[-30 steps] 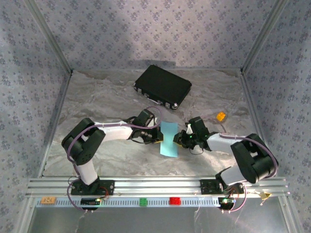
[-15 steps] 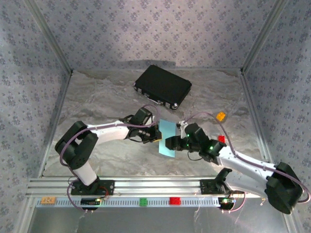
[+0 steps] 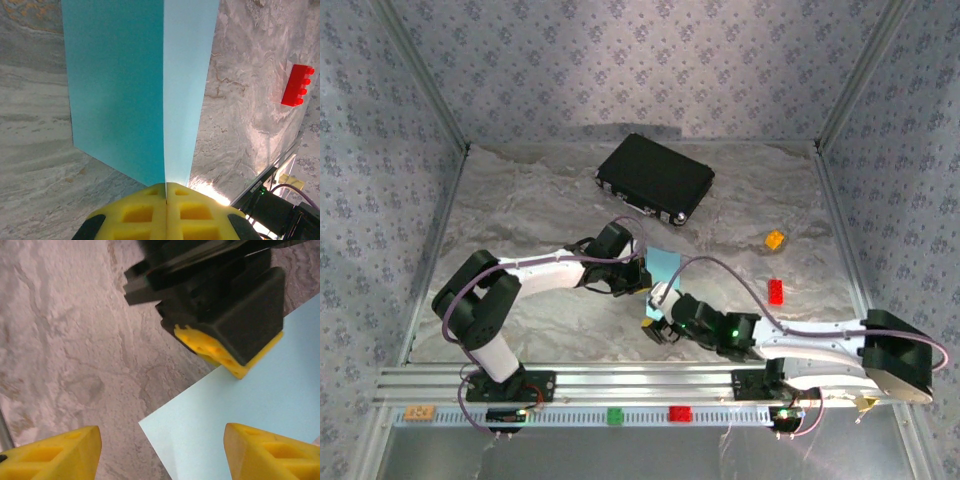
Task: Fold a paper plane with a square sheet of paper (pick it up from the middle)
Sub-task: Third fold the triangle at the center of the table.
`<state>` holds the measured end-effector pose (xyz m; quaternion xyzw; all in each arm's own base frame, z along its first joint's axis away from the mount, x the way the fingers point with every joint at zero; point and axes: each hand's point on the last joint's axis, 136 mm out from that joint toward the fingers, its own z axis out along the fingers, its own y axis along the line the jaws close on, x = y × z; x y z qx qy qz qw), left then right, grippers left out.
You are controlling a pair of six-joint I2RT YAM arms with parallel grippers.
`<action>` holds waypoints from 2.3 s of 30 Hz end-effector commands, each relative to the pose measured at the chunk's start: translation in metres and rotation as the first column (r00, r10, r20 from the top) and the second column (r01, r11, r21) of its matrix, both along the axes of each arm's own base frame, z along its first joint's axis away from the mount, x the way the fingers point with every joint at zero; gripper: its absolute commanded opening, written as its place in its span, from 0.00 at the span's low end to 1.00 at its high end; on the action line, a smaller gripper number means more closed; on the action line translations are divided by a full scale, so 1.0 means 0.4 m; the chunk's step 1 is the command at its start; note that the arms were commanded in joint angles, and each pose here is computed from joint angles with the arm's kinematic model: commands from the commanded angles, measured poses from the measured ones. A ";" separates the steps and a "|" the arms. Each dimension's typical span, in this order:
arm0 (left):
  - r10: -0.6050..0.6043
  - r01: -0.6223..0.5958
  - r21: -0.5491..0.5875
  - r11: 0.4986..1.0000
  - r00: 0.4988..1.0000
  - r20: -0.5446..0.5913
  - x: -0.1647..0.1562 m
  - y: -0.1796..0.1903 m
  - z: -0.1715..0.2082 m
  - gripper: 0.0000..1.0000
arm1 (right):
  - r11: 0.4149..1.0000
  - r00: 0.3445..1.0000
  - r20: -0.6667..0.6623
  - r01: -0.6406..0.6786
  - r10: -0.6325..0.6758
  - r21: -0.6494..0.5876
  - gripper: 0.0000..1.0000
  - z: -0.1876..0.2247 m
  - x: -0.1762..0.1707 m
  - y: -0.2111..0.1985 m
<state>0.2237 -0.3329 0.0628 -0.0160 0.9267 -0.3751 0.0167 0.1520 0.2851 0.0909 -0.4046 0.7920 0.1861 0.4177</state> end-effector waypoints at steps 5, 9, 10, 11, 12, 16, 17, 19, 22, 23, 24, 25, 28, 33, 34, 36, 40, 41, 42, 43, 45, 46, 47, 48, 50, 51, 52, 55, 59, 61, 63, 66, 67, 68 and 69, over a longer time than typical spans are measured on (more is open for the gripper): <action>0.010 -0.010 -0.007 1.000 1.000 -0.009 -0.004 0.005 0.009 0.02 | 0.983 0.973 0.225 0.095 -0.058 -0.158 0.69 -0.014 0.047 0.017; 0.010 -0.010 -0.008 1.000 1.000 -0.008 -0.002 0.004 0.010 0.02 | 0.963 0.953 0.296 0.141 -0.069 -0.228 0.69 -0.030 0.053 0.028; 0.009 -0.010 -0.007 1.000 1.000 -0.009 -0.003 0.004 0.009 0.02 | 0.958 0.948 0.311 0.152 -0.072 -0.244 0.67 -0.033 0.055 0.028; 0.009 -0.009 -0.007 1.000 1.000 -0.009 -0.003 0.004 0.009 0.02 | 0.953 0.941 0.329 0.173 -0.085 -0.250 0.64 -0.031 0.060 0.025; 0.009 -0.009 -0.005 1.000 1.000 -0.009 -0.003 0.004 0.007 0.02 | 0.950 0.937 0.337 0.184 -0.092 -0.252 0.61 -0.032 0.061 0.022; 0.010 -0.010 -0.007 1.000 1.000 -0.009 -0.003 0.005 0.008 0.02 | 0.951 0.938 0.329 0.195 -0.109 -0.241 0.47 -0.034 0.057 0.009; 0.010 -0.010 -0.006 1.000 1.000 -0.009 -0.003 0.005 0.008 0.02 | 0.952 0.939 0.325 0.196 -0.113 -0.236 0.45 -0.033 0.056 0.006; 0.011 -0.011 -0.007 1.000 1.000 -0.006 -0.001 0.005 0.009 0.02 | 0.954 0.942 0.315 0.192 -0.114 -0.230 0.42 -0.034 0.052 -0.002; 0.012 -0.012 -0.007 1.000 1.000 -0.007 -0.001 0.005 0.008 0.02 | 0.964 0.949 0.295 0.171 -0.107 -0.201 0.38 -0.031 0.042 -0.001; 0.011 -0.011 -0.007 1.000 1.000 -0.007 -0.001 0.005 0.008 0.02 | 0.966 0.951 0.289 0.170 -0.109 -0.194 0.36 -0.031 0.041 -0.002; 0.010 -0.010 -0.008 1.000 1.000 -0.006 -0.002 0.004 0.009 0.02 | 0.966 0.953 0.285 0.168 -0.107 -0.198 0.34 -0.034 0.039 -0.005; 0.011 -0.011 -0.007 1.000 1.000 -0.007 -0.002 0.006 0.008 0.02 | 0.965 0.954 0.281 0.169 -0.109 -0.201 0.33 -0.036 0.039 -0.006; 0.013 -0.013 -0.011 1.000 1.000 -0.001 0.000 0.004 0.011 0.03 | 0.960 0.956 0.274 0.172 -0.108 -0.221 0.30 -0.048 0.040 -0.012; 0.011 -0.011 -0.010 1.000 1.000 -0.002 -0.002 0.004 0.012 0.02 | 0.962 0.957 0.270 0.167 -0.106 -0.215 0.27 -0.047 0.040 -0.005; 0.012 -0.012 -0.010 1.000 1.000 -0.001 -0.001 0.005 0.012 0.03 | 0.962 0.957 0.270 0.167 -0.106 -0.215 0.26 -0.046 0.040 -0.005; 0.014 -0.014 -0.010 1.000 1.000 0.000 -0.001 0.006 0.012 0.03 | 0.962 0.958 0.269 0.165 -0.104 -0.217 0.24 -0.046 0.040 -0.004; 0.016 -0.016 -0.008 1.000 1.000 0.000 0.000 0.007 0.011 0.03 | 0.962 0.958 0.267 0.168 -0.107 -0.217 0.19 -0.044 0.041 -0.008; 0.015 -0.015 -0.009 1.000 1.000 -0.001 -0.002 0.006 0.012 0.03 | 0.962 0.958 0.265 0.168 -0.107 -0.217 0.18 -0.044 0.041 -0.008; 0.017 -0.017 -0.008 1.000 1.000 0.000 -0.001 0.007 0.012 0.03 | 0.962 0.958 0.266 0.169 -0.109 -0.213 0.17 -0.041 0.042 -0.008; 0.018 -0.018 -0.007 1.000 1.000 0.001 0.000 0.008 0.013 0.03 | 0.962 0.958 0.264 0.170 -0.111 -0.212 0.15 -0.041 0.042 -0.009; 0.019 -0.019 -0.004 1.000 1.000 0.002 -0.001 0.009 0.013 0.03 | 0.963 0.959 0.259 0.170 -0.113 -0.208 0.12 -0.039 0.043 -0.008; 0.022 -0.022 -0.003 1.000 1.000 0.003 0.000 0.011 0.014 0.03 | 0.963 0.960 0.256 0.171 -0.115 -0.207 0.11 -0.039 0.044 -0.009; 0.021 -0.021 -0.003 1.000 1.000 0.006 0.000 0.011 0.015 0.03 | 0.963 0.960 0.254 0.171 -0.116 -0.206 0.10 -0.039 0.045 -0.008; 0.021 -0.021 -0.002 1.000 1.000 0.007 0.000 0.011 0.015 0.04 | 0.963 0.961 0.252 0.172 -0.117 -0.208 0.09 -0.040 0.045 -0.010; 0.021 -0.021 -0.001 1.000 1.000 0.012 0.001 0.012 0.018 0.05 | 0.963 0.962 0.246 0.172 -0.118 -0.207 0.06 -0.040 0.046 -0.010; 0.023 -0.023 0.002 1.000 1.000 0.014 0.002 0.014 0.019 0.06 | 0.964 0.963 0.241 0.169 -0.118 -0.206 0.04 -0.040 0.046 -0.008; 0.023 -0.023 0.003 1.000 1.000 0.019 0.003 0.015 0.021 0.07 | 0.963 0.964 0.238 0.171 -0.120 -0.208 0.03 -0.042 0.047 -0.010; 0.027 -0.028 0.019 0.999 0.999 0.037 0.005 0.025 0.028 0.15 | 0.965 0.968 0.218 0.166 -0.121 -0.201 0.01 -0.041 0.046 -0.008; 0.056 -0.061 0.062 0.996 0.995 0.083 0.019 0.060 0.044 0.32 | 0.979 0.985 0.119 0.143 -0.126 -0.147 0.00 -0.041 0.044 0.001; 0.073 -0.084 0.097 0.992 0.992 0.108 0.027 0.087 0.049 0.36 | 0.990 0.993 0.013 0.116 -0.115 -0.081 0.00 -0.044 0.040 0.011; 0.096 -0.113 0.124 0.986 0.986 0.138 0.036 0.114 0.059 0.38 | 0.994 0.988 -0.118 0.106 -0.103 0.019 0.00 -0.036 0.043 0.027; 0.128 -0.150 0.126 0.981 0.978 0.167 0.047 0.144 0.075 0.40 | 0.986 0.949 -0.307 0.117 -0.075 0.120 0.00 -0.037 0.051 0.033; 0.134 -0.157 0.123 0.980 0.976 0.174 0.050 0.149 0.079 0.40 | 0.983 0.932 -0.358 0.117 -0.058 0.144 0.00 -0.037 0.049 0.037; 0.141 -0.164 0.123 0.979 0.974 0.179 0.052 0.156 0.082 0.40 | 0.979 0.913 -0.406 0.120 -0.044 0.163 0.00 -0.037 0.049 0.039; 0.145 -0.169 0.120 0.978 0.972 0.185 0.055 0.160 0.086 0.40 | 0.977 0.897 -0.441 0.122 -0.035 0.172 0.00 -0.035 0.051 0.043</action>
